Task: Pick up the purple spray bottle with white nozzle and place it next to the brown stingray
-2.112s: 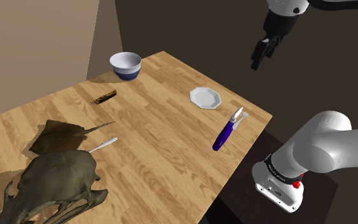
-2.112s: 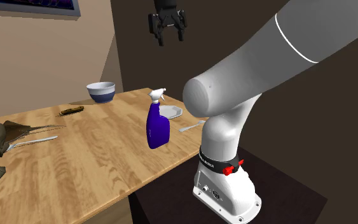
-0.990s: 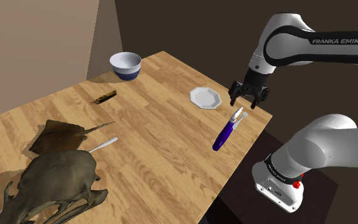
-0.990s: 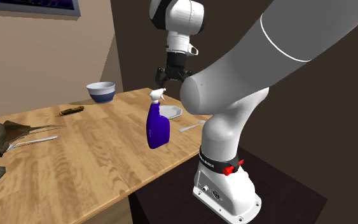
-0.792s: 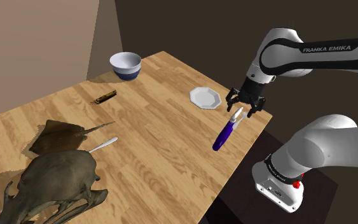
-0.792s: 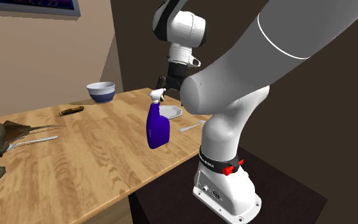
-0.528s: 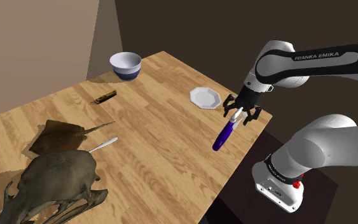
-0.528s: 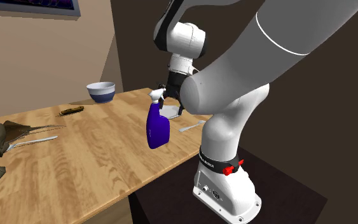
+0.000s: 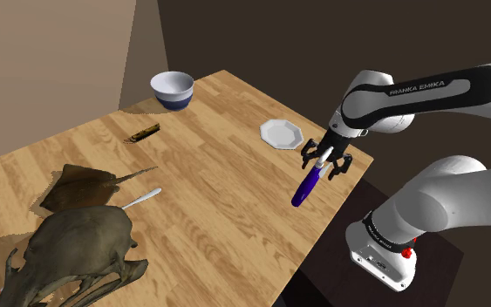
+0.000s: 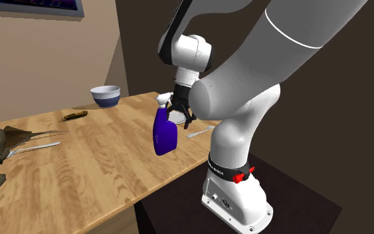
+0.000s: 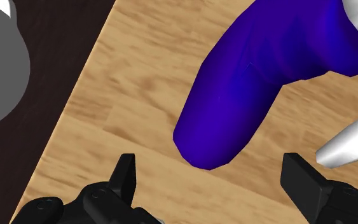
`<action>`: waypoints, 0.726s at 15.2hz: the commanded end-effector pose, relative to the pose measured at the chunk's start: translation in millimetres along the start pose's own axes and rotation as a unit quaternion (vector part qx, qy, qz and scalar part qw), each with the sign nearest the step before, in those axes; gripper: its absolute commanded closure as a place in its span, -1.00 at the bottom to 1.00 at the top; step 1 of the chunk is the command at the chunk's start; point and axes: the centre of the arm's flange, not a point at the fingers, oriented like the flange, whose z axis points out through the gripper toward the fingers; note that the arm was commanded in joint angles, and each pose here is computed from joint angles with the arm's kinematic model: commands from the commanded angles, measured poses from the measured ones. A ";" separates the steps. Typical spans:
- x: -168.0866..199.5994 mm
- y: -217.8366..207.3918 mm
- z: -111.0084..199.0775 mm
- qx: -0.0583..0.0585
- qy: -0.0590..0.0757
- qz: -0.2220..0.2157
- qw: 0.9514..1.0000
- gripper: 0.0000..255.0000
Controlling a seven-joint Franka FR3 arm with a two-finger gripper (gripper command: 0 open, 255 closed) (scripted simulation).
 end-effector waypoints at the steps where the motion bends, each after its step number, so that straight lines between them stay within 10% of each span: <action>1: -0.3 -0.3 0.9 0.000 0.000 0.000 1.000 -1.00; 5: -0.3 -0.3 0.9 0.000 0.000 0.000 1.000 -1.00; 6: -0.3 -0.3 0.9 0.000 0.000 0.000 1.000 1.00; 11: -0.3 -0.3 0.9 0.000 0.000 0.000 1.000 1.00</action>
